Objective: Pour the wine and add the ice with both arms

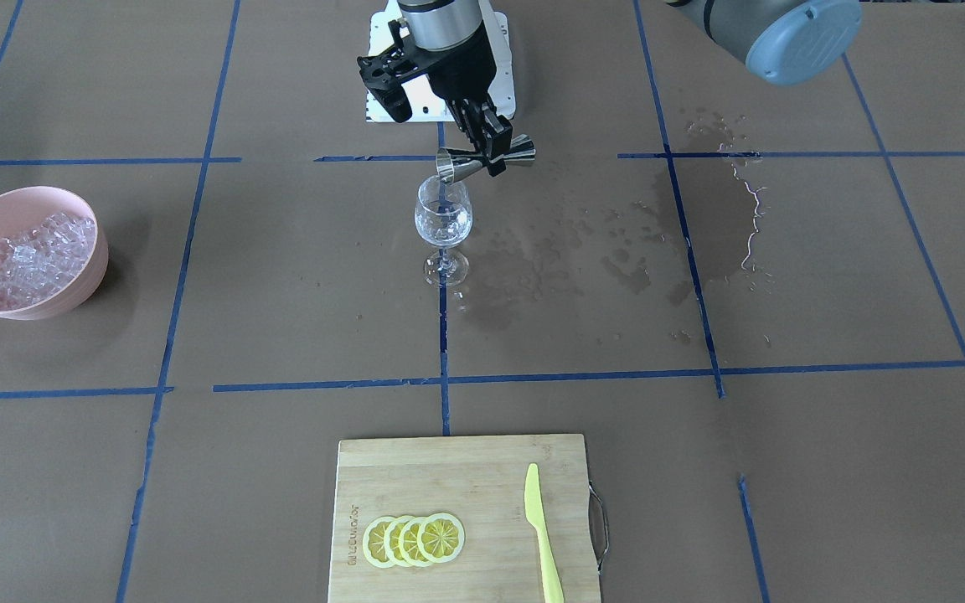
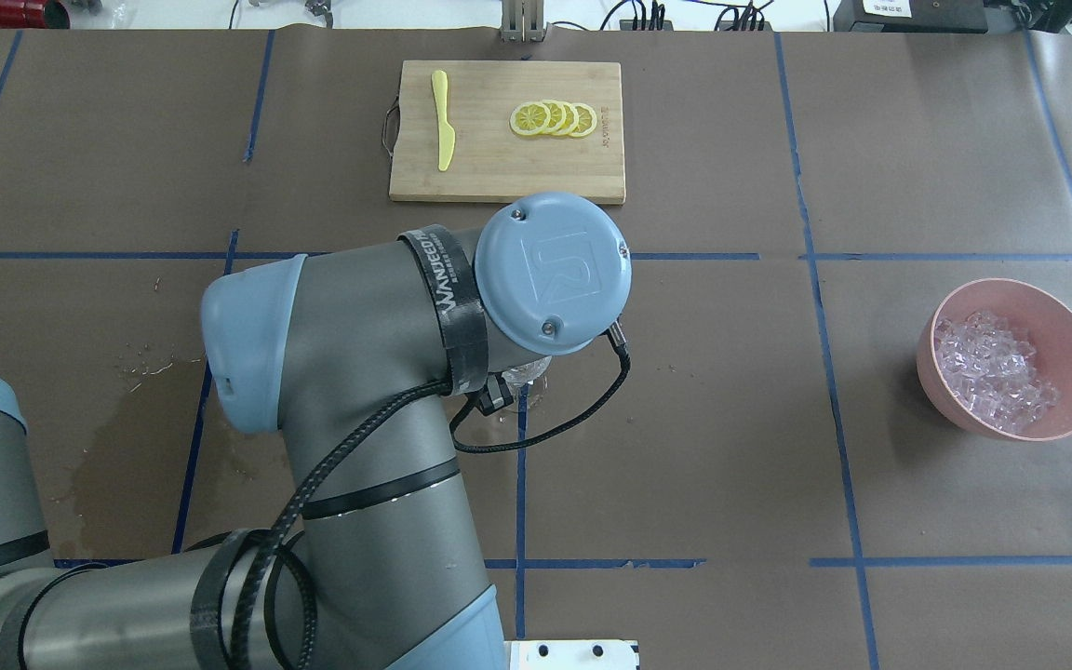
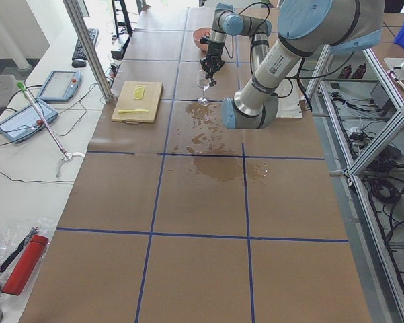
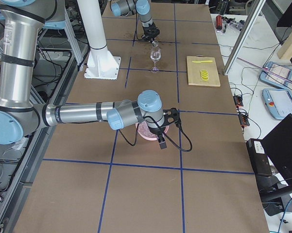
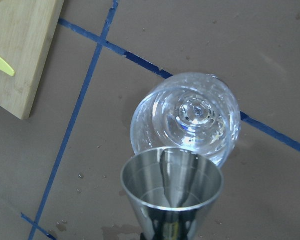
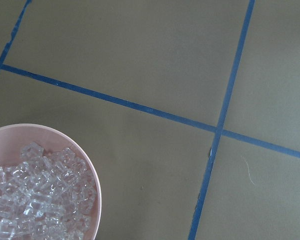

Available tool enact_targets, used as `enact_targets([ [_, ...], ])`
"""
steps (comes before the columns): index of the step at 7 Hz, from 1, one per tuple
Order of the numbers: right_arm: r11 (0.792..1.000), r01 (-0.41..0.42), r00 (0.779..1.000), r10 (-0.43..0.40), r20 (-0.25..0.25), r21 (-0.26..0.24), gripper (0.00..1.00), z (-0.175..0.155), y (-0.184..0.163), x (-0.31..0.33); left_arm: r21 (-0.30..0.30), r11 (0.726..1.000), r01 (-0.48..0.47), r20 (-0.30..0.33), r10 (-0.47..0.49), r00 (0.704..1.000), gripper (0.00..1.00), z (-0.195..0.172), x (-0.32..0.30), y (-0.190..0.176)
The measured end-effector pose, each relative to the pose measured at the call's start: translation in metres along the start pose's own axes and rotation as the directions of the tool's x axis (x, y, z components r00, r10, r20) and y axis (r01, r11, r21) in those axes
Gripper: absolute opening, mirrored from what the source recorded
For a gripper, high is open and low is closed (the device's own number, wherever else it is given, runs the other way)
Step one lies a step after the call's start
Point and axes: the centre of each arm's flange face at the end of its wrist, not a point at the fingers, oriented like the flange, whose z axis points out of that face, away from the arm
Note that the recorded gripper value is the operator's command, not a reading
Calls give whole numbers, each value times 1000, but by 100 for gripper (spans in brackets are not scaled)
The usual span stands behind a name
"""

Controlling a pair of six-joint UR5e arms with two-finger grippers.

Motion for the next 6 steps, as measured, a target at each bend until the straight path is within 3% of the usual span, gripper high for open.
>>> enact_targets([
  [3,1000,2,1000,-2,0,2,100,0,0,0,198,980,23,-30,-17,999,0,-57,-18,55],
  [6,1000,4,1000,-4,0,3,100,-1,-1,-1,419,905,68,-32,-60,998,0,-64,-58,136],
])
